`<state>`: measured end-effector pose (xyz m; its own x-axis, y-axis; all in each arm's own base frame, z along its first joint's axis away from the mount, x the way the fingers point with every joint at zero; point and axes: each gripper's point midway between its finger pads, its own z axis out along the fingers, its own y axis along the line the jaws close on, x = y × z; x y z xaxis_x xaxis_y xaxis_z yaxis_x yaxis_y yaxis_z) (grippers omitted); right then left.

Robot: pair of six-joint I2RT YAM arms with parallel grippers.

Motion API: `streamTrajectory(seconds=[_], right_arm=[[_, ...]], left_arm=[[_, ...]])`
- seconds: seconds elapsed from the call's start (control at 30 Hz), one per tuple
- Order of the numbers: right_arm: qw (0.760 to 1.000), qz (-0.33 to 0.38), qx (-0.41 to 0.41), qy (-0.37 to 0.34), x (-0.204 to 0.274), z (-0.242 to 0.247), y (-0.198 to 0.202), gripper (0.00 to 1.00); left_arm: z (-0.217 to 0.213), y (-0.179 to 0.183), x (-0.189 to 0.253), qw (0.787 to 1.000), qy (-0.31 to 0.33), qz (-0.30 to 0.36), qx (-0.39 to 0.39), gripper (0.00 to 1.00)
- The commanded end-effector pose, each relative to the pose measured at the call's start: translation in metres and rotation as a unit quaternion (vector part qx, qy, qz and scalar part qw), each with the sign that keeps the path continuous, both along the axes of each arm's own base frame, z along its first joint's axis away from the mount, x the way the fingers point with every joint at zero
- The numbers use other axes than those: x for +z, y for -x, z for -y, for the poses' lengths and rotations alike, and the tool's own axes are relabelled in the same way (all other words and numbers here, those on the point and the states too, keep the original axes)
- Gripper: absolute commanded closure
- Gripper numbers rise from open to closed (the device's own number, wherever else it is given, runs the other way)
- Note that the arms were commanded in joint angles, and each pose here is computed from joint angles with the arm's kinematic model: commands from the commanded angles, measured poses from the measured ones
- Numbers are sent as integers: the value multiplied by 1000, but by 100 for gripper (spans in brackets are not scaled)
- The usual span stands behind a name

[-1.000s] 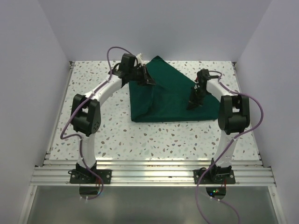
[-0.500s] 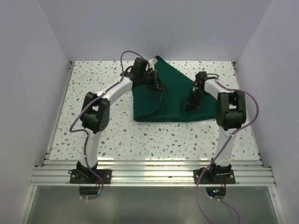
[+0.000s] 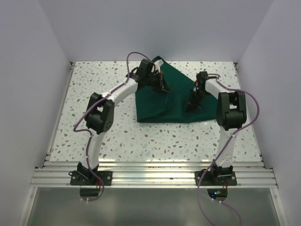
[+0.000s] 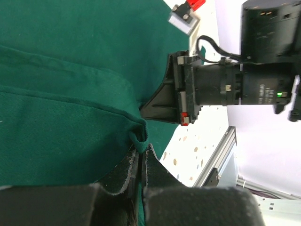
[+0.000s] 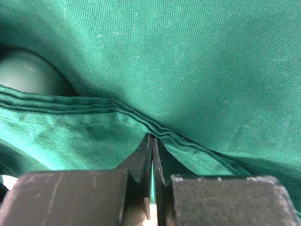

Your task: Prepare the surgical pack

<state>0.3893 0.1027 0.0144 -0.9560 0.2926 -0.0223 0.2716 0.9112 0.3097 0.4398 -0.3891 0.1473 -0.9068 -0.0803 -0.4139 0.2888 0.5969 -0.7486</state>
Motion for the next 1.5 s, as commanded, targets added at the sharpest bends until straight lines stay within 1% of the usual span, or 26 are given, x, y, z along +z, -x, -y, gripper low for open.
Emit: streamTrajectory(seconds=[0.0, 0.23, 0.37, 0.57, 0.77, 0.97, 1.0, 1.13, 1.17, 1.2, 1.23, 1.27, 1.3, 1.43, 1.47], right_arm=[[1000, 0, 9, 12, -25, -4, -7, 100], [1000, -6, 14, 13, -26, -7, -6, 100], [1000, -5, 18, 13, -27, -9, -7, 100], [1000, -7, 19, 14, -28, -9, -8, 100], [1000, -8, 22, 15, -28, -9, -9, 100], [1000, -3, 23, 20, -24, -7, -8, 100], [1000, -2, 24, 20, -23, -8, -9, 100], [1000, -2, 23, 19, -22, -8, -9, 100], [1000, -1, 23, 18, -22, -9, -9, 100], [1000, -1, 22, 17, -21, -8, -10, 100], [1000, -3, 22, 16, -21, -9, -9, 100], [1000, 0, 20, 16, -19, -9, -10, 100], [1000, 4, 20, 15, -16, -10, -10, 100], [1000, 22, 12, 18, 3, -8, -12, 100], [999, 31, 11, 19, 14, -8, -13, 100]], left_arm=[[15, 1, 4, 1000, 17, 7, -21, 100], [24, 16, -20, 999, 6, -13, -41, 100], [24, 19, -23, 999, 3, -17, -42, 100], [32, 33, -23, 998, 3, -22, -57, 100], [37, 36, -21, 998, 7, -18, -61, 100], [40, 30, -30, 998, 4, -22, -61, 100], [39, 29, -32, 998, 2, -23, -60, 96], [42, 25, -33, 998, 4, -21, -61, 87], [42, 25, -33, 998, 5, -19, -62, 83], [42, 25, -32, 998, 5, -18, -64, 74], [43, 26, -30, 998, 9, -15, -68, 70], [43, 28, -28, 997, 11, -10, -76, 66], [42, 29, -19, 997, 14, -1, -78, 60], [31, 32, -1, 994, 7, 46, -96, 49], [30, 35, 11, 993, 9, 60, -101, 46]])
